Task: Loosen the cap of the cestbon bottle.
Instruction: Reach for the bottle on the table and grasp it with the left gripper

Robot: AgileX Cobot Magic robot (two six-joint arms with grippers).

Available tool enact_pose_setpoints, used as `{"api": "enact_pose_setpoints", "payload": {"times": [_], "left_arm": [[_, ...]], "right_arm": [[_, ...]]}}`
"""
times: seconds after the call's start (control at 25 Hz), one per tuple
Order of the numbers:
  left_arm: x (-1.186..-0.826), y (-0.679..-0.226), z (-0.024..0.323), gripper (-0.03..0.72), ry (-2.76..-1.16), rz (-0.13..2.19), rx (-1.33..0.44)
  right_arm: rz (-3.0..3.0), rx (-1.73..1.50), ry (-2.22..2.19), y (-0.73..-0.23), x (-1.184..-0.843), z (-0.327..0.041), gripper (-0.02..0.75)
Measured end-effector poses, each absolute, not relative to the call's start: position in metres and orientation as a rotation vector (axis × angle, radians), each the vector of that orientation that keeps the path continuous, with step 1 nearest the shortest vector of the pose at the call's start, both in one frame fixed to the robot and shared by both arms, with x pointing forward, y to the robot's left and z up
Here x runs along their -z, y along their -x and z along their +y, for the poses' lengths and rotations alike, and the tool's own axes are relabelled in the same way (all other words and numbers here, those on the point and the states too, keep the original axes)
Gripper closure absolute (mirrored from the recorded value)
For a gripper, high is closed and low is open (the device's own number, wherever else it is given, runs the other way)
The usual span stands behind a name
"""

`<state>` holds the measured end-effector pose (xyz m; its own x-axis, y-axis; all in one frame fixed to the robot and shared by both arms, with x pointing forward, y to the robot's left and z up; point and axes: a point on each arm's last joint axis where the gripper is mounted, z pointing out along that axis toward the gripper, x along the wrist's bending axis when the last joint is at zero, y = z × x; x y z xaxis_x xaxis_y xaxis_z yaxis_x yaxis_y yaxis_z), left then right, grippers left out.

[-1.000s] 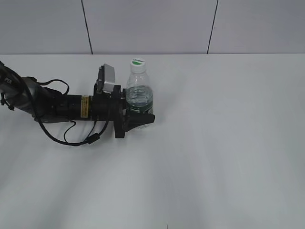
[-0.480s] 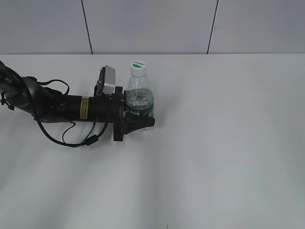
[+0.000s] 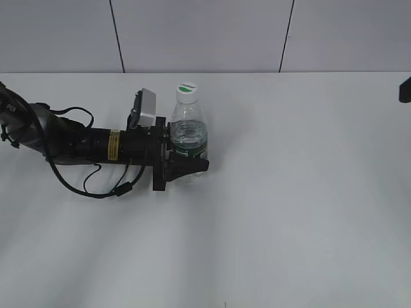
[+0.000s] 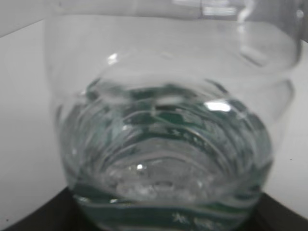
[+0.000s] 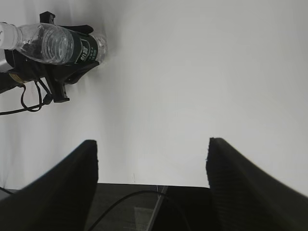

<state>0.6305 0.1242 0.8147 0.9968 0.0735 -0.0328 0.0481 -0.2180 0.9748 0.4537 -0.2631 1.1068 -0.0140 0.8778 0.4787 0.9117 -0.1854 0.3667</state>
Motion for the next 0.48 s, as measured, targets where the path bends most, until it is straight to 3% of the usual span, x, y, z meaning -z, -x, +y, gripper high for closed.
{"api": "enact_pose_setpoints", "payload": {"times": [0.48], "left_arm": [[-0.815, -0.629, 0.122, 0.276, -1.795, 0.071, -0.011]], "right_arm": [[-2.121, 0.771, 2.144, -0.528, -1.113, -0.226, 0.204]]}}
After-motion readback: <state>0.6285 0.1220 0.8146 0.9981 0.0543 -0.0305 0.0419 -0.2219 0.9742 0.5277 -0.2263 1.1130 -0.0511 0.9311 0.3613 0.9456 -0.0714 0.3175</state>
